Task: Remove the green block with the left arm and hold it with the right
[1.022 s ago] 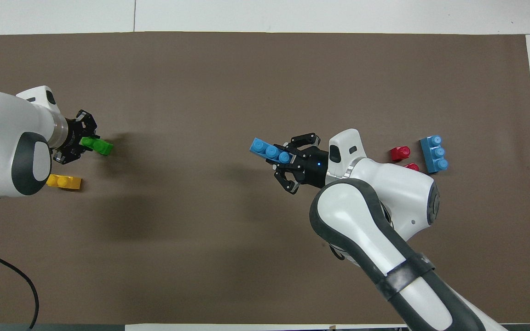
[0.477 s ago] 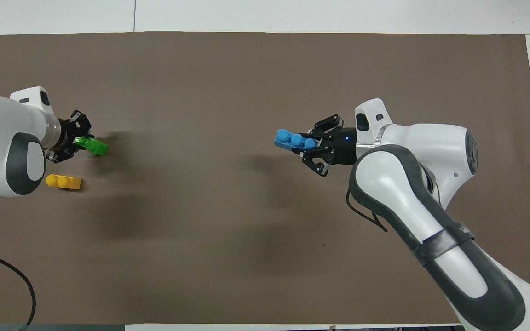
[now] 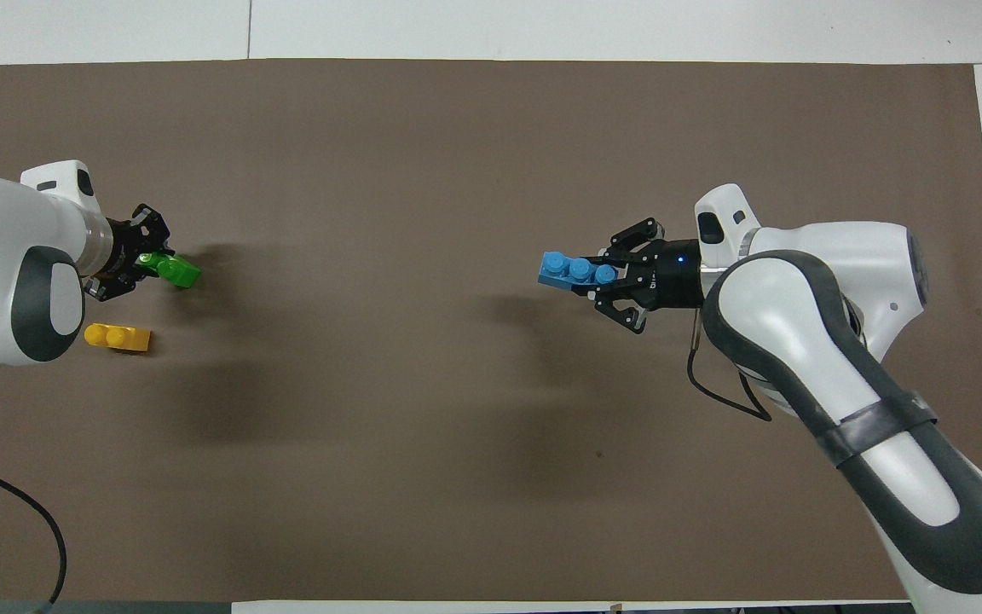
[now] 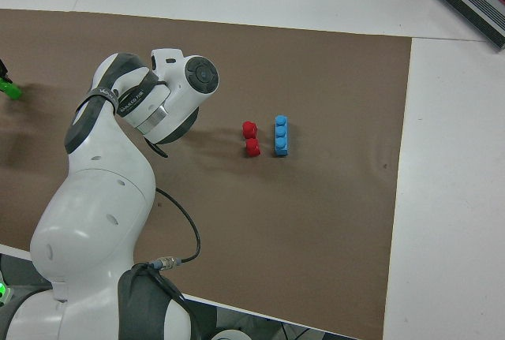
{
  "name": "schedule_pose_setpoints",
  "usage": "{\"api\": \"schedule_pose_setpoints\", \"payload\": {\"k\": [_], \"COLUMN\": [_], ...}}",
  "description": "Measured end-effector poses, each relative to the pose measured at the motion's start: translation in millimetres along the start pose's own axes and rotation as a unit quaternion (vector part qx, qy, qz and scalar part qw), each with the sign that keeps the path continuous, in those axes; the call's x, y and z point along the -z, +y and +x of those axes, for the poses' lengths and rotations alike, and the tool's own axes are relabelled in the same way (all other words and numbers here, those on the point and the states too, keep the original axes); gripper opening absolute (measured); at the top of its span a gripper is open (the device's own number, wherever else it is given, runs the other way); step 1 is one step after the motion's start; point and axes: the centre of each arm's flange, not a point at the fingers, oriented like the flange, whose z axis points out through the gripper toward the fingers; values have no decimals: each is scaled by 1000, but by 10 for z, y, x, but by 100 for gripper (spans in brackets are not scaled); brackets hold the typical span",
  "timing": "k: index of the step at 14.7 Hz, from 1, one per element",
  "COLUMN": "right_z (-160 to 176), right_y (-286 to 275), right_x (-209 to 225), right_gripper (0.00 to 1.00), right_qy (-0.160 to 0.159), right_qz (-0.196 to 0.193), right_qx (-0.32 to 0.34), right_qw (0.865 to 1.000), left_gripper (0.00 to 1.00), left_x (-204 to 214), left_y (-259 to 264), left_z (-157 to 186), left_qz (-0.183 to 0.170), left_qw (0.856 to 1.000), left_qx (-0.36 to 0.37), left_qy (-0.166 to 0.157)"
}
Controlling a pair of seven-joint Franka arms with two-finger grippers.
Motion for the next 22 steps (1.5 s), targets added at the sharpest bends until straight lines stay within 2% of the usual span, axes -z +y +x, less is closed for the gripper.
{"api": "schedule_pose_setpoints", "payload": {"k": [3, 4, 9, 10, 17, 22], "right_z": [-267, -365, -963, -1090, -1762, -2117], "right_y": [41, 38, -19, -36, -131, -339], "right_x": [190, 240, 529, 590, 1118, 1169], "right_gripper": [35, 35, 35, 35, 35, 35], "right_qy": [0, 1, 10, 13, -4, 1], "right_qz": [13, 16, 26, 27, 64, 69], "right_qx": [12, 16, 43, 50, 106, 132], "right_qw": [1000, 1000, 999, 998, 992, 989], "left_gripper": [35, 41, 94, 100, 100, 100], "left_x": [-1, -31, -103, -79, 375, 738], "left_y": [0, -2, 9, 22, 114, 264], "left_z": [0, -5, 0, 12, 2, -64], "left_qz": [0, 2, 2, 0, -18, -13], "left_qw": [1000, 1000, 1000, 1000, 1000, 999], "left_qx": [-2, -3, -4, -4, -11, -31], "left_qy": [0, -2, -4, -2, 16, 14]}}
